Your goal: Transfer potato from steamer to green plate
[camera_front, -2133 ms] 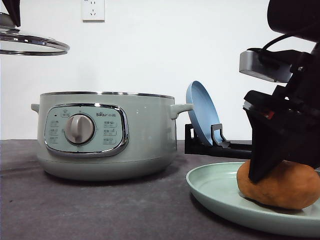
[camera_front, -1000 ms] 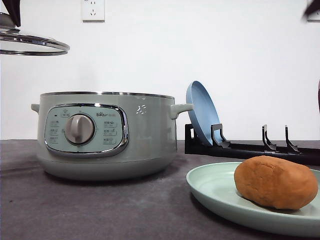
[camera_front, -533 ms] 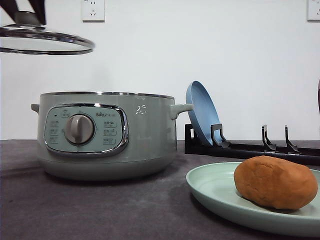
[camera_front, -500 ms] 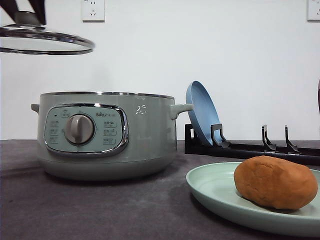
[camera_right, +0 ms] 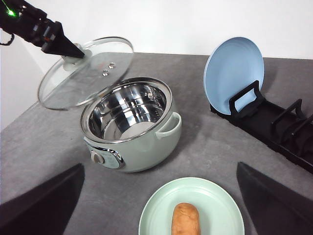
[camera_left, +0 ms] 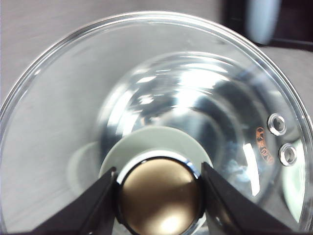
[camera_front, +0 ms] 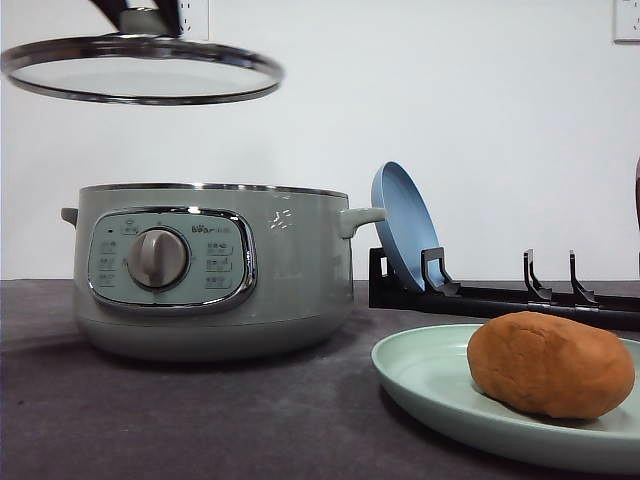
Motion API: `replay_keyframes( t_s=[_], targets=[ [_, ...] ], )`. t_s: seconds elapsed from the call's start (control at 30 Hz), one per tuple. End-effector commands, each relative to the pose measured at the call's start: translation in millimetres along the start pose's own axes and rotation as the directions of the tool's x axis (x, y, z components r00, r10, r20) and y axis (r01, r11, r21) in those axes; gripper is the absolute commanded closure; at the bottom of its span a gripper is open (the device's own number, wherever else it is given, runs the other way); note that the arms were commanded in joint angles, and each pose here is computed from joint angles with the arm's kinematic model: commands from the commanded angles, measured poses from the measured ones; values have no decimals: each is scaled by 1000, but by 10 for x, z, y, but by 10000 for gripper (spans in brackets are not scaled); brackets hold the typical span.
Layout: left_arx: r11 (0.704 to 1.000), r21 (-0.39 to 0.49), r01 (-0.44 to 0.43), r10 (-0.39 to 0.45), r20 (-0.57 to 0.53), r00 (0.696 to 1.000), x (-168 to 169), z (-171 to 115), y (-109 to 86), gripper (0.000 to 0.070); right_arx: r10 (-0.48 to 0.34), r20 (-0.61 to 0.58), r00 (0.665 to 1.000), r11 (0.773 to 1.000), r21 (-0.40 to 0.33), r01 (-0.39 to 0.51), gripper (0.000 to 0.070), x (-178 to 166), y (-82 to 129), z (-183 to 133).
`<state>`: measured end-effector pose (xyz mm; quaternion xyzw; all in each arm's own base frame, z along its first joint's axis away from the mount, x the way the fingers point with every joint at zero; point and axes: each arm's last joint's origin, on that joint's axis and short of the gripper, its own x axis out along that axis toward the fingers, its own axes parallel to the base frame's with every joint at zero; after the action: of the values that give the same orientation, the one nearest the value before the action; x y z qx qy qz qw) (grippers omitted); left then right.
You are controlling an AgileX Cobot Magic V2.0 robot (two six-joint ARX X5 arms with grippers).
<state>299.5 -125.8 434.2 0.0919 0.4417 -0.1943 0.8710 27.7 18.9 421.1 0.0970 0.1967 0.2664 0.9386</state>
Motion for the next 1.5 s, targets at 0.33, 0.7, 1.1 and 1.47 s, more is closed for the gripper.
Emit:
replay_keyframes(
  t_s=[0.33,0.7,1.1,1.47],
  targets=[
    [998,49,43,-44,30,999,57,81,-231,699,6,18,1000,1000,24,-7,69,-22,14,41],
    [998,51,48,-45,-51,998,412,126,-259,699,3,12,1000,1000,24,-4,69,-22,12,35],
    [997,61,54,-46,-130,991,774,147,-291,699,-2,3,1000,1000,23,2,69,-21,8,26],
    [997,60,54,-44,-163,986,958,152,-294,699,-25,9,1000,999,20,25,69,-21,1,27]
  ],
)
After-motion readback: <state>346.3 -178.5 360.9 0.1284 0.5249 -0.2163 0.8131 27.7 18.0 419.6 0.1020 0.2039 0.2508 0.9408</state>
